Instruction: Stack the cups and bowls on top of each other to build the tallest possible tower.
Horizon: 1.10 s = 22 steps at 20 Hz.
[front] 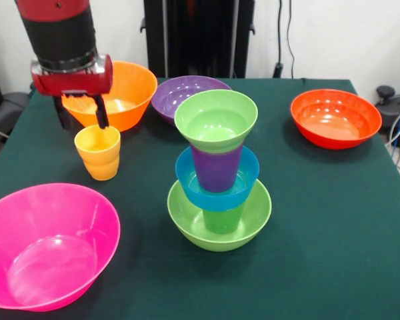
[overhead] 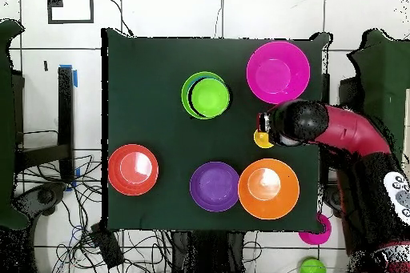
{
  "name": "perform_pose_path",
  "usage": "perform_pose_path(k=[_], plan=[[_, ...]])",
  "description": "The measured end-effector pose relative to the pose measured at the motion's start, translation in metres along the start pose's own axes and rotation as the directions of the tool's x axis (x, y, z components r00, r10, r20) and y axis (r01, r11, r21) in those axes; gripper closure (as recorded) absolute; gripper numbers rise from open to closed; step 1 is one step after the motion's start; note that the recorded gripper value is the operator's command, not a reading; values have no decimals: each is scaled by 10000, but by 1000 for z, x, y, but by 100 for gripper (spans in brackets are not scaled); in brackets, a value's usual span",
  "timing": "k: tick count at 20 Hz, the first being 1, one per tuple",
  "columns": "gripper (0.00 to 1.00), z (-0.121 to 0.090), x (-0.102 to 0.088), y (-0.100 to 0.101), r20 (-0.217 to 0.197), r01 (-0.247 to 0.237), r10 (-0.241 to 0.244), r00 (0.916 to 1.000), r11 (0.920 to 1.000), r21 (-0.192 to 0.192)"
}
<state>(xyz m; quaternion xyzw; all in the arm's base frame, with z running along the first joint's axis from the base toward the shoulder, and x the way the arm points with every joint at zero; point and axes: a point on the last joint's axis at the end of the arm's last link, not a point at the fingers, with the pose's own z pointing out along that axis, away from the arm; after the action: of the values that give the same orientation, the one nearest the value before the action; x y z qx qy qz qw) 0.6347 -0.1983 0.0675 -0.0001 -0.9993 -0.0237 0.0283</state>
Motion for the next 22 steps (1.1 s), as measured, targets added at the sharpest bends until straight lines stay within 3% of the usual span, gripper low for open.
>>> perform_pose_path(k=[9,11,12,22], plan=[[0,50,13,-1,251,809,-821,9963,9956,478],[0,52,7,-1,576,854,-883,9944,9950,509],[100,54,2,1,873,848,-888,9922,9952,487],[100,58,-2,6,1087,893,-933,9897,9952,408]])
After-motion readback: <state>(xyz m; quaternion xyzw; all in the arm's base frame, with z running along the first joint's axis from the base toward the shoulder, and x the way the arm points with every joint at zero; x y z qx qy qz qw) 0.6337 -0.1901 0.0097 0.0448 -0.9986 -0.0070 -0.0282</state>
